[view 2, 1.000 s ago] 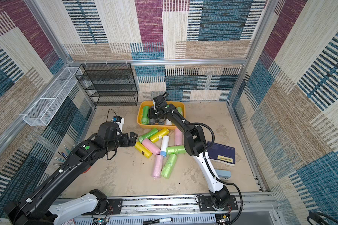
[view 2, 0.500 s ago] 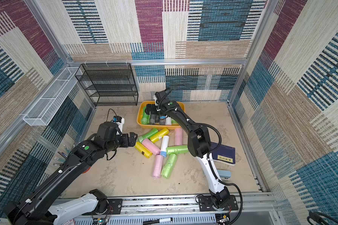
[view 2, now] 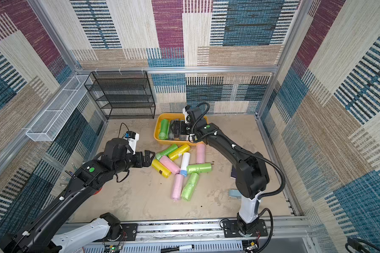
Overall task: Put the roll of trash bags into the storage box
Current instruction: Place the roll of trash bags in the storage box.
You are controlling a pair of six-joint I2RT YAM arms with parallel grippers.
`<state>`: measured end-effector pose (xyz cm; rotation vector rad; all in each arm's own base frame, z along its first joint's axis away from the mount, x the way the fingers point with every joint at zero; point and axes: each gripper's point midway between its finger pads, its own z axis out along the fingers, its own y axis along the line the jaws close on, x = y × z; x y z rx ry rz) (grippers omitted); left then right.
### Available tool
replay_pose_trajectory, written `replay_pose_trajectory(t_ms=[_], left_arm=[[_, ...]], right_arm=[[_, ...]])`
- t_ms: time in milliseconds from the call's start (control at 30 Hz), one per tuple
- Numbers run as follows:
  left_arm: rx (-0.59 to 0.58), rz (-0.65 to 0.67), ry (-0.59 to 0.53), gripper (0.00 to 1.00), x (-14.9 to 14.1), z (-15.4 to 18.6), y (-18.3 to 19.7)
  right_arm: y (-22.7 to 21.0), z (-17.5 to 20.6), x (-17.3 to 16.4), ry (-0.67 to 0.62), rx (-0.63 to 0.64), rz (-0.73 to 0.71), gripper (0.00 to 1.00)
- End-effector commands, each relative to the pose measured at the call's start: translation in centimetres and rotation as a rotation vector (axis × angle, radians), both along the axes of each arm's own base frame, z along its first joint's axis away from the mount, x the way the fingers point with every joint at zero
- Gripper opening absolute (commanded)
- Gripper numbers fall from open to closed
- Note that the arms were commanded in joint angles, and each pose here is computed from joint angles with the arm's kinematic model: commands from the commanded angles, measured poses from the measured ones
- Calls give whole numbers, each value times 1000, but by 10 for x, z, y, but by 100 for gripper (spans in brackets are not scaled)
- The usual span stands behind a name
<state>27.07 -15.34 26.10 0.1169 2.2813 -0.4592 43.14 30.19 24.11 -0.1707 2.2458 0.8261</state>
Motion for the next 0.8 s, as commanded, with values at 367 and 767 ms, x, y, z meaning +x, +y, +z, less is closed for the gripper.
replay_pose_trajectory(t_ms=[367, 767], left_arm=[[31, 35, 50, 98, 6, -32, 2], [-51, 137, 83, 98, 1, -60, 9]], right_arm=[[-76, 4, -86, -144, 69, -135, 99], [-110, 16, -131, -235, 71, -151, 99]])
